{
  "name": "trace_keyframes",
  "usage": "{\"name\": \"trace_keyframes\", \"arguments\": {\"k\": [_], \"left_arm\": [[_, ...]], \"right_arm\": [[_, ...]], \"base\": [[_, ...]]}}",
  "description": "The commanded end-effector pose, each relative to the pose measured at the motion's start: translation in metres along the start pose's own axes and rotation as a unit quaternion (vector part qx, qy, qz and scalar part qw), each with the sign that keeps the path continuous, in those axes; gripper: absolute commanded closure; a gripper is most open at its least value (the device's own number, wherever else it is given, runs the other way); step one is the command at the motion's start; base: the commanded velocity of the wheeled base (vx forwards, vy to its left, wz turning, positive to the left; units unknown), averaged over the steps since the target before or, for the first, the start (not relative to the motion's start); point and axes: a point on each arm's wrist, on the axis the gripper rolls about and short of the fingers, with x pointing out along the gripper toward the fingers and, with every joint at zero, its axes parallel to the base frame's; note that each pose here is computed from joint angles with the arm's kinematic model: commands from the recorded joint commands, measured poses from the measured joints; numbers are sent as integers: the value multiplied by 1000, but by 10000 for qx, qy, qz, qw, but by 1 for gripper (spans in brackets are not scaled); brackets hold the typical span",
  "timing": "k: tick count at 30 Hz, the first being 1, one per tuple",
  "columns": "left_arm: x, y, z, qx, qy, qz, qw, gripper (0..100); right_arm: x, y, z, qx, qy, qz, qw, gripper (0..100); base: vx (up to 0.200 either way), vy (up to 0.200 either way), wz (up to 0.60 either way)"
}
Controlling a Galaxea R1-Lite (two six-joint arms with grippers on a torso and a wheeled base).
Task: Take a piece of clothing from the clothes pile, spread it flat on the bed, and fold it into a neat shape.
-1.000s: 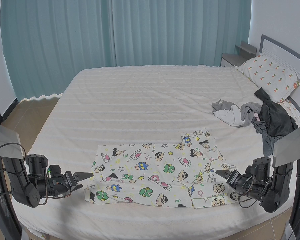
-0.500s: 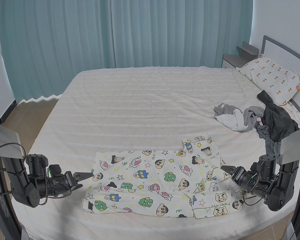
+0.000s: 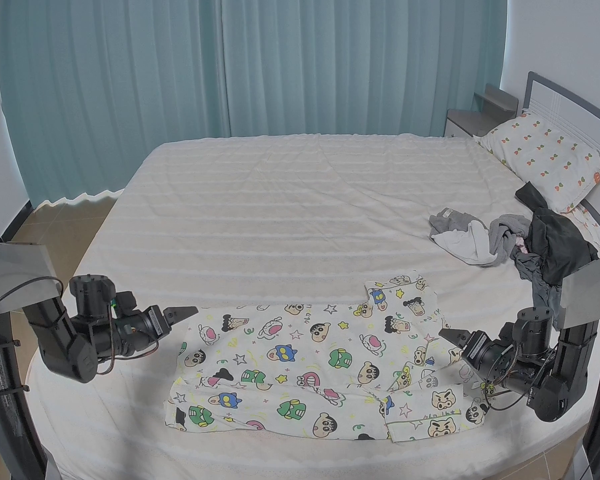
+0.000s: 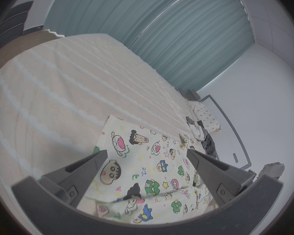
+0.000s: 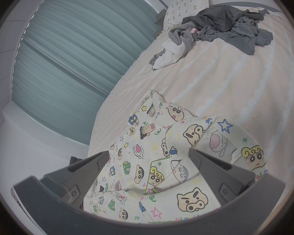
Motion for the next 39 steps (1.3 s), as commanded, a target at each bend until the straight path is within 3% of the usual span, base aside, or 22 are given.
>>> {"name": "trace_keyframes", "arguments": {"k": [1, 10, 17, 39], "left_arm": [[55, 6, 24, 753, 341, 191, 9964, 0], [86, 27, 21, 1261, 812, 449, 9877, 0], [106, 40, 26, 1434, 581, 880, 9840, 0], [126, 30, 27, 1491, 803, 810, 9822, 0]], "right_arm": [[1, 3, -2, -55, 24, 84, 9999, 0], [4, 1, -9, -73, 326, 157, 9993, 0], [4, 1, -11, -88, 377, 148, 9991, 0], [3, 4, -10, -97, 354, 206, 9991, 0]], "base": [[0, 0, 0], [0, 0, 0], [0, 0, 0], [0, 0, 0]]}}
